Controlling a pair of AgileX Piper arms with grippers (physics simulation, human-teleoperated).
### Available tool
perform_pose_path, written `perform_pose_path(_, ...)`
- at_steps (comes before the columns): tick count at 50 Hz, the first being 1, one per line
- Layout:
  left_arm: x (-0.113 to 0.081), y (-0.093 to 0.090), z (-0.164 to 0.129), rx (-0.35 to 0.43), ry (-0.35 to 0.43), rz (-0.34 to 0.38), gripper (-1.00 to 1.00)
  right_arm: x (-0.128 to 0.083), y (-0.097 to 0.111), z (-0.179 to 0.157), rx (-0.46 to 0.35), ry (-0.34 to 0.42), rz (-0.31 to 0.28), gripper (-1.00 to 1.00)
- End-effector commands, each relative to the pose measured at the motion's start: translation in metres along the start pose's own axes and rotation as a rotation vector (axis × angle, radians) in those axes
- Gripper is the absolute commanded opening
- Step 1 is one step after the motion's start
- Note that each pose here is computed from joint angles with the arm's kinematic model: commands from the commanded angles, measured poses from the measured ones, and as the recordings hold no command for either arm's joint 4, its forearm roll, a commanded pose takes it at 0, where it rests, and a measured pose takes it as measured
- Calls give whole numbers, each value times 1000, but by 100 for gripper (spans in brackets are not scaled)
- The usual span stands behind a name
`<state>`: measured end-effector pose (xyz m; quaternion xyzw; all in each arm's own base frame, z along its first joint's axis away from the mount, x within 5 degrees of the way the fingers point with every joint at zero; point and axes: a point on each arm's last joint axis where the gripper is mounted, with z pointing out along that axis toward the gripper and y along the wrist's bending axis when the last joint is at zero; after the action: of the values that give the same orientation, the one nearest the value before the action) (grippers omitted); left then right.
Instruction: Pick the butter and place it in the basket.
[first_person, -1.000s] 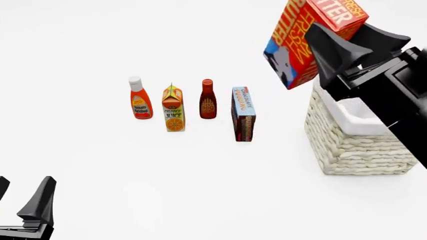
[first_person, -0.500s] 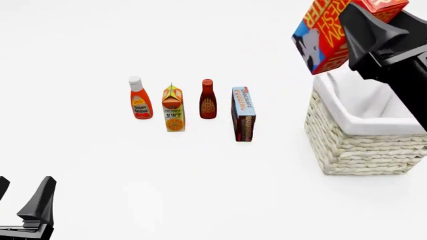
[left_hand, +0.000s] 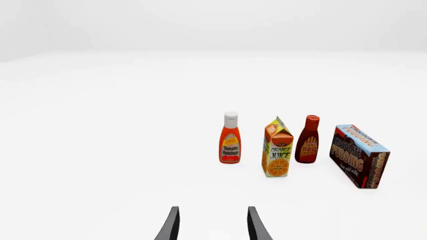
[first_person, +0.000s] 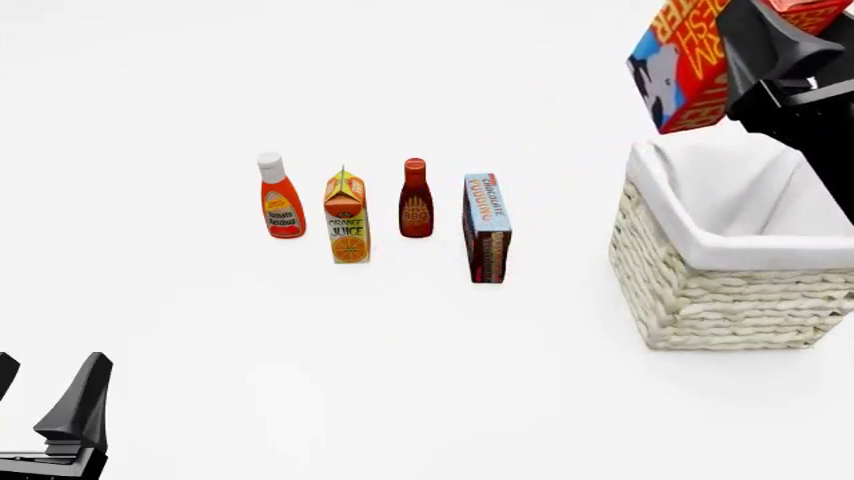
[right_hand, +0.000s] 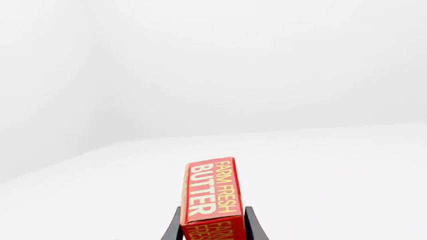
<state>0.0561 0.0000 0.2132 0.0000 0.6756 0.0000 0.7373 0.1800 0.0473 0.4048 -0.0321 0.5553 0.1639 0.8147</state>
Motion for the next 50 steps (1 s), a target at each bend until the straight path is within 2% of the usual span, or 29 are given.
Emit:
perform_pose_path(1,0,0,0,0,0,0,100,-2,-8,0,36,-26,12,-100)
perform_pose_path(35,0,0,0,0,0,0,100,17,-32,1,140,-11,-14,-100)
perform_pose_path(45,0,0,0,0,0,0,100,14,-31,-23,150,-14,-8,-100)
perform_pose_path(50,0,0,0,0,0,0,100,13,-33,-25,165,-17,5,-100)
